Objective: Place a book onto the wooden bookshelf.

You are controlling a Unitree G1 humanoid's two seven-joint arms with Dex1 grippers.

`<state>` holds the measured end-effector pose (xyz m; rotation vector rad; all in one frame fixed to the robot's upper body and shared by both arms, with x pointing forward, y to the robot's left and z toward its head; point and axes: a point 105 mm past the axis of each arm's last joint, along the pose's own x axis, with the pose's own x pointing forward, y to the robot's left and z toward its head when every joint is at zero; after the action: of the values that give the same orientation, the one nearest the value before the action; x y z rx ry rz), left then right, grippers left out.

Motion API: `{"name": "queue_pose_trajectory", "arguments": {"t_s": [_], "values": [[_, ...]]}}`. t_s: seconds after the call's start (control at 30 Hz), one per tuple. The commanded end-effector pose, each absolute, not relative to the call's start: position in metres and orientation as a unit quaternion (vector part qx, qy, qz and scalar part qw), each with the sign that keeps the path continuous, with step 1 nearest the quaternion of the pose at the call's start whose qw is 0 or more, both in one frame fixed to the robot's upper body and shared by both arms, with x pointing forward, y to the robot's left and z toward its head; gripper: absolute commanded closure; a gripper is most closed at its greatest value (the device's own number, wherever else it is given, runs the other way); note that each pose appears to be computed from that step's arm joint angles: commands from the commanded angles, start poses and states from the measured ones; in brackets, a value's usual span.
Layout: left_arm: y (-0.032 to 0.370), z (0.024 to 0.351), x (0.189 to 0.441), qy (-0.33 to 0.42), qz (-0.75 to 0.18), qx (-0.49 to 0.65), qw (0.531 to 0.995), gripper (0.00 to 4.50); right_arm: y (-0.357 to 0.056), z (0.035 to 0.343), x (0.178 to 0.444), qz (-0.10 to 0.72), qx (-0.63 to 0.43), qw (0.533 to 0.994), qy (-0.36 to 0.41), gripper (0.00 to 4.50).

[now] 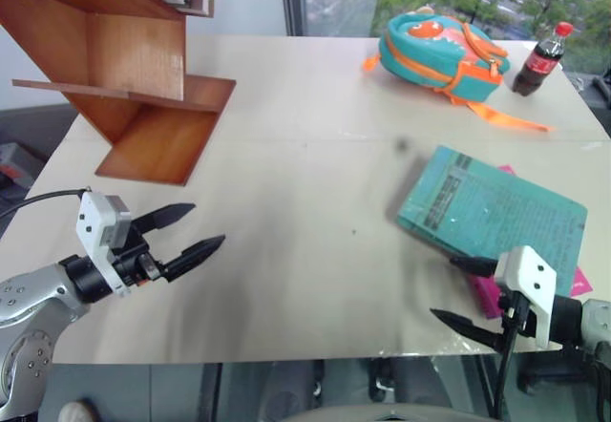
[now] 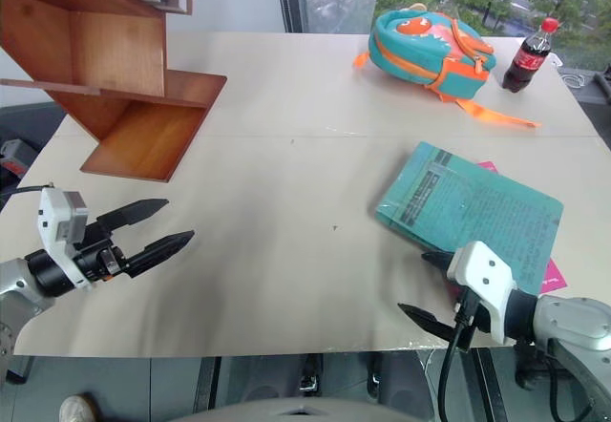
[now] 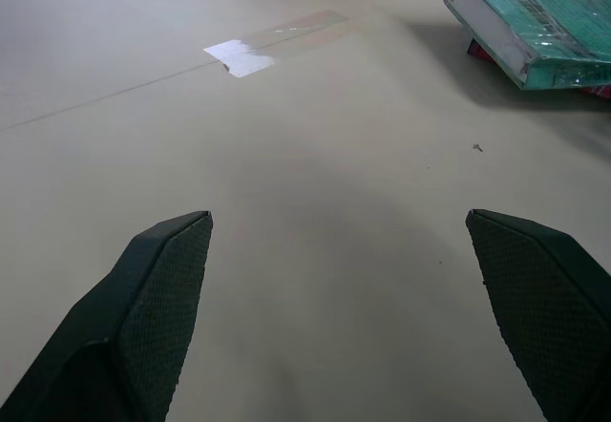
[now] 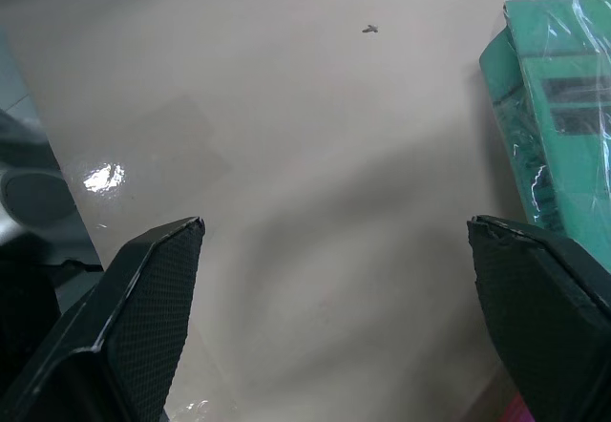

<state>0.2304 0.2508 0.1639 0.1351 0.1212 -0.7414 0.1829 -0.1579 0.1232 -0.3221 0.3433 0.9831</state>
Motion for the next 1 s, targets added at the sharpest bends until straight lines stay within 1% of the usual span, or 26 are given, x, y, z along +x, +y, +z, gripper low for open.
{"name": "queue_pose_trajectory", "arguments": {"t_s": [0.03,0.13,0.17,0.2,0.3,0.33,0.4,0.47,0.57,0.6,0.67,0.73,0.83,1.0], "values": [[0.241,0.177,0.229,0.034,-0.385,0.071,0.92,0.04,-0.152,0.136,0.183,0.475,-0.153,0.856,0.134,0.0],[0.215,0.186,0.225,0.005,-0.436,0.064,0.898,0.0,-0.15,0.154,0.195,0.46,-0.109,0.876,0.093,0.81],[0.209,0.19,0.224,-0.005,-0.449,0.063,0.891,0.0,-0.153,0.161,0.202,0.451,-0.101,0.883,0.083,1.26],[0.205,0.192,0.222,-0.011,-0.458,0.062,0.887,0.0,-0.154,0.165,0.206,0.446,-0.097,0.887,0.077,1.8],[0.187,0.199,0.216,-0.026,-0.5,0.064,0.863,0.0,-0.169,0.18,0.229,0.401,-0.099,0.909,0.059,3.25],[0.184,0.2,0.215,-0.028,-0.508,0.064,0.859,0.0,-0.173,0.183,0.234,0.388,-0.1,0.914,0.056,3.63],[0.17,0.204,0.209,-0.032,-0.541,0.067,0.838,0.0,-0.215,0.194,0.271,0.266,-0.131,0.953,0.054,4.23],[0.159,0.206,0.206,-0.036,-0.565,0.074,0.821,0.0,-0.26,0.202,0.295,0.159,-0.138,0.975,0.067,4.23],[0.151,0.207,0.207,-0.039,-0.579,0.078,0.81,0.0,-0.323,0.207,0.317,0.007,-0.176,0.979,0.103,4.23],[0.149,0.206,0.208,-0.04,-0.581,0.077,0.809,0.0,-0.338,0.206,0.321,-0.022,-0.181,0.976,0.118,4.23],[0.147,0.206,0.211,-0.044,-0.582,0.08,0.808,0.0,-0.368,0.195,0.325,-0.07,-0.156,0.972,0.161,4.23],[0.146,0.206,0.213,-0.047,-0.581,0.081,0.809,0.0,-0.385,0.182,0.324,-0.077,-0.132,0.968,0.199,4.23],[0.146,0.207,0.214,-0.051,-0.575,0.082,0.813,0.0,-0.394,0.159,0.315,-0.039,-0.101,0.961,0.253,4.23],[0.148,0.206,0.212,-0.05,-0.566,0.081,0.819,0.0,-0.401,0.136,0.3,0.003,-0.06,0.952,0.3,4.23]]}}
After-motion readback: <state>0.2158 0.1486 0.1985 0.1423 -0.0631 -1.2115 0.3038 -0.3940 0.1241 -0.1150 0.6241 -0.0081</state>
